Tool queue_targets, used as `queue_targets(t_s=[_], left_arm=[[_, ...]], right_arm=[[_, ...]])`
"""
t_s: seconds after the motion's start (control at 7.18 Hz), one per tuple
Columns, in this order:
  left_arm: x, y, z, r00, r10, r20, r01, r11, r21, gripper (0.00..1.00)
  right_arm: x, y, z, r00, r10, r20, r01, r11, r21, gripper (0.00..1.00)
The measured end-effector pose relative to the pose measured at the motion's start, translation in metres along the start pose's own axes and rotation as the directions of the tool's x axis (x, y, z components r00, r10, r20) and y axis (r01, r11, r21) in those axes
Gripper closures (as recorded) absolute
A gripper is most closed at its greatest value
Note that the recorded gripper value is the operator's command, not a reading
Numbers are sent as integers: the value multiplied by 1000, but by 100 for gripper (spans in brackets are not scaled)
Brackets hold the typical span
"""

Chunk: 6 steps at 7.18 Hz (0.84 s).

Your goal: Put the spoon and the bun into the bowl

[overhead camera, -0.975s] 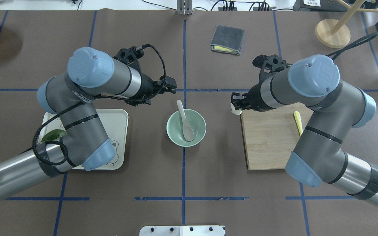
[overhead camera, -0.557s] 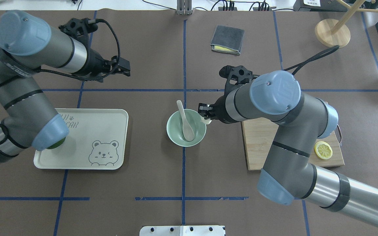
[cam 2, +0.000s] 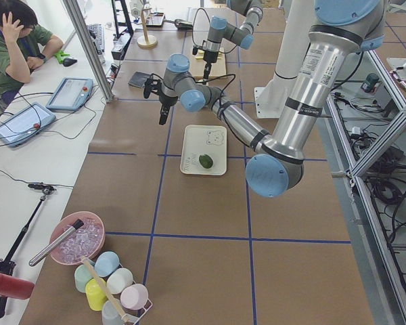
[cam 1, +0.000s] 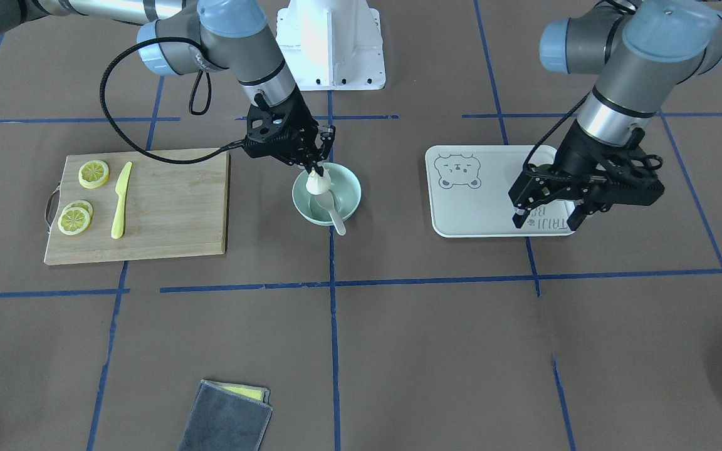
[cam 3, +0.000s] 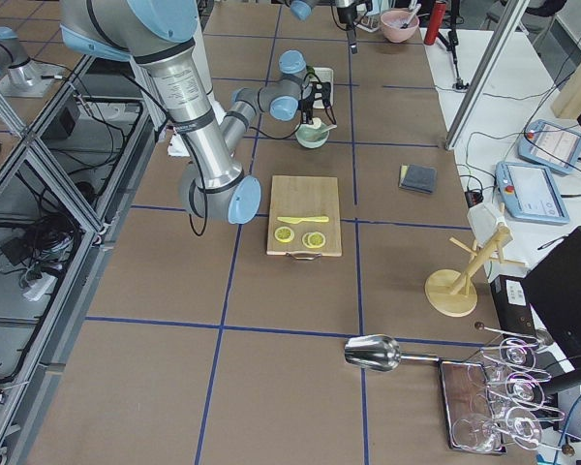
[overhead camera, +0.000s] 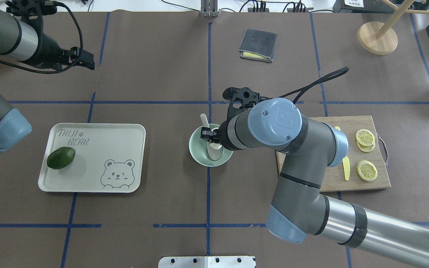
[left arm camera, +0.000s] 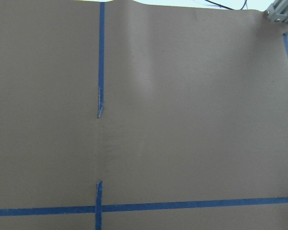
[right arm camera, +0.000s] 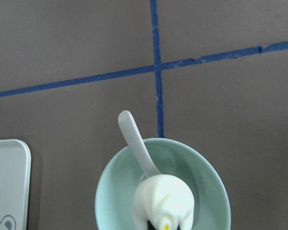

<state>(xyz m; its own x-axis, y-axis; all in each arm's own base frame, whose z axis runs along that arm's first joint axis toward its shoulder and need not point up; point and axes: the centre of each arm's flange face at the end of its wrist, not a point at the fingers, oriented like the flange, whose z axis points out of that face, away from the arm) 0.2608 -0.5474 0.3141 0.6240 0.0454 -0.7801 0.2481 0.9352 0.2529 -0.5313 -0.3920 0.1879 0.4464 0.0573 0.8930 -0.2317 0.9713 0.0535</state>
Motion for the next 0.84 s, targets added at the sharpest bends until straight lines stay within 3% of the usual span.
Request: queue_targets(t_s=[0.56, 0.84], left_arm=[[-82, -14, -13, 992, 91, 91, -92, 996, 14, 0], [-131, -19, -20, 982, 142, 124, -142, 990, -11, 0]], right_arm=[[-4, 0, -2, 1000, 3, 6, -3, 1000, 1, 0], [-3, -4, -6, 1000, 4, 4, -4, 1000, 4, 0]])
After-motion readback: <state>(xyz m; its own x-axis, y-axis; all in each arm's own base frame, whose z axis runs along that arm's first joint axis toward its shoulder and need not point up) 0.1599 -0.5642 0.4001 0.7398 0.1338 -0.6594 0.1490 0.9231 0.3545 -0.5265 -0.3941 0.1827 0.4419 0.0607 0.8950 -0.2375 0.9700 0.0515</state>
